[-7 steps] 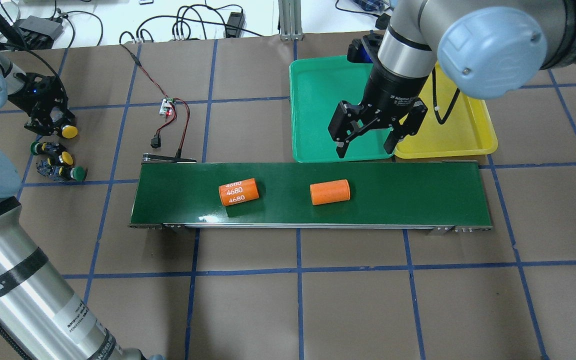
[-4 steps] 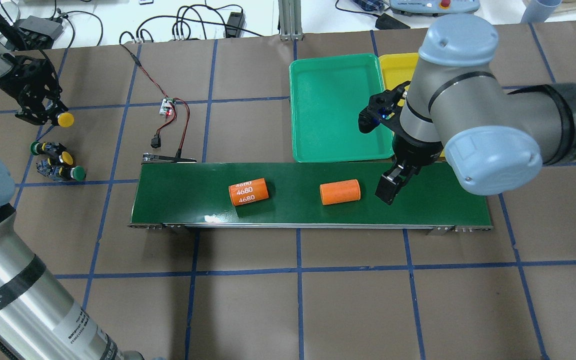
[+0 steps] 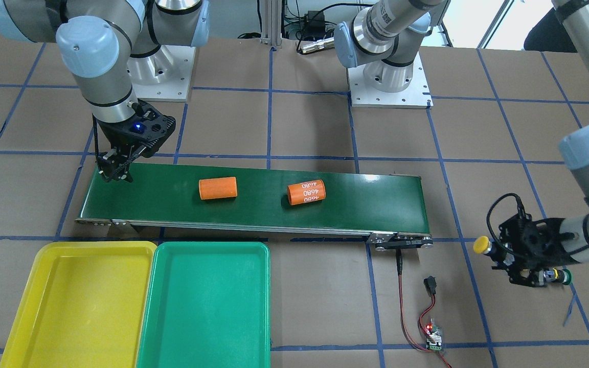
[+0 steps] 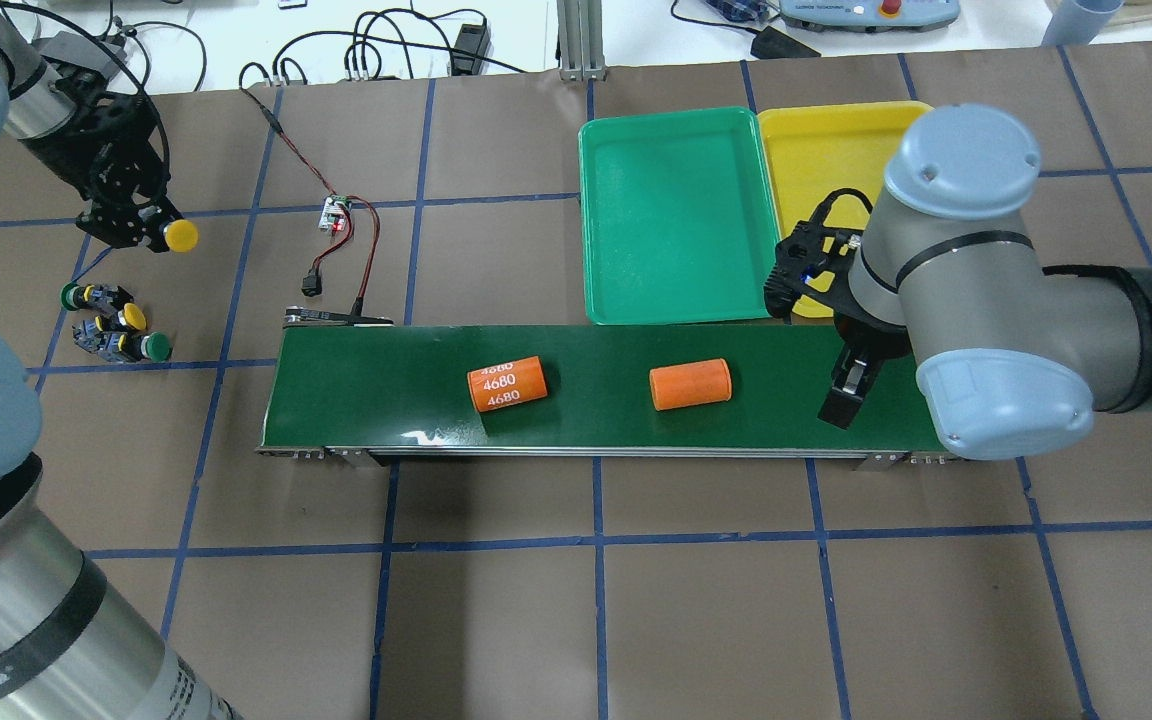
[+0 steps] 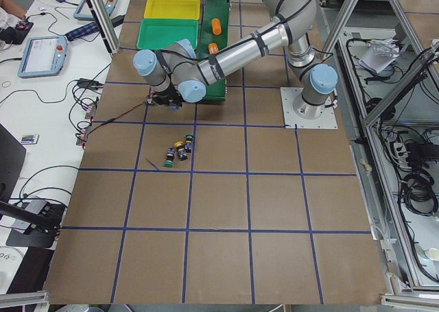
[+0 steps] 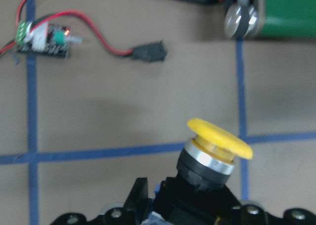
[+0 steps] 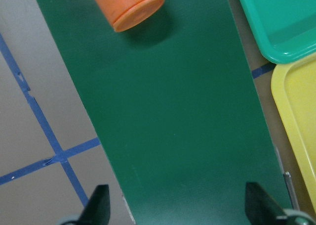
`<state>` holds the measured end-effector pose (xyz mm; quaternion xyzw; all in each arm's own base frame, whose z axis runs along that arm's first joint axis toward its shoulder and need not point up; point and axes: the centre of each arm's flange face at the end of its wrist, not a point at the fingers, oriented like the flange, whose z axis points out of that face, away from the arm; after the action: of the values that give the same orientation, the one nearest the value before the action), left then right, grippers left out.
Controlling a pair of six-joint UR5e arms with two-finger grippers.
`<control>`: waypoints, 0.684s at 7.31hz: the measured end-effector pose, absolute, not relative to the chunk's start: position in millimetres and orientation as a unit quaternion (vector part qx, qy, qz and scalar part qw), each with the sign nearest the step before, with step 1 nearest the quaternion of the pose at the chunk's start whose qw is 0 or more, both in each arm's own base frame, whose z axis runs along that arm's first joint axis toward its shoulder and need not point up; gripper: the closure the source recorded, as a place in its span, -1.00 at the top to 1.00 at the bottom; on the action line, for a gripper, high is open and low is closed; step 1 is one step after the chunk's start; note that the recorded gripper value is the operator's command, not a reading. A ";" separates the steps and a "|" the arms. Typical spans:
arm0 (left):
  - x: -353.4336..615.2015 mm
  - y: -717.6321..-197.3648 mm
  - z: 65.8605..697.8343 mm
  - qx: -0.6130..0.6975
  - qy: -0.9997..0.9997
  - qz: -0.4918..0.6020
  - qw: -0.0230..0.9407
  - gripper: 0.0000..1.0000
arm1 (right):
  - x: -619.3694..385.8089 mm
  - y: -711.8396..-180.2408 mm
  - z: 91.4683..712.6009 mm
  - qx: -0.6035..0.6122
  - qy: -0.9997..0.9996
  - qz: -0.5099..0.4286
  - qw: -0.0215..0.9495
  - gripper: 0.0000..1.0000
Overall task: Sort buttons by color to trays
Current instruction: 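Carry the yellow button toward the belt while the right gripper moves to the belt's end, then set the yellow button on the belt and open the left gripper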
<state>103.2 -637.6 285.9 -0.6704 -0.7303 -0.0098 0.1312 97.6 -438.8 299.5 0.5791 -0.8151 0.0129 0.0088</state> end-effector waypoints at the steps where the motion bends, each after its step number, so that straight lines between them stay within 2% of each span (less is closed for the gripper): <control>1: 85.2 -609.8 294.4 -0.651 -0.747 -0.014 0.133 -1.00 | 82.0 -438.3 290.2 0.626 -0.779 0.027 -0.010 0.93; 3: 24.2 -573.6 297.7 -0.618 -0.776 -0.026 0.120 -1.00 | 69.1 -434.1 279.9 0.683 -0.729 0.035 -0.018 1.00; 5: -28.2 -543.6 275.2 -0.589 -0.802 -0.027 0.101 -1.00 | 69.3 -430.2 272.1 0.705 -0.708 0.037 -0.012 1.00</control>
<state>-28.2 -543.6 275.2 -0.5886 -0.8017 -0.0270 0.1005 69.3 -430.2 272.1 0.7052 -0.7079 0.0369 -0.0122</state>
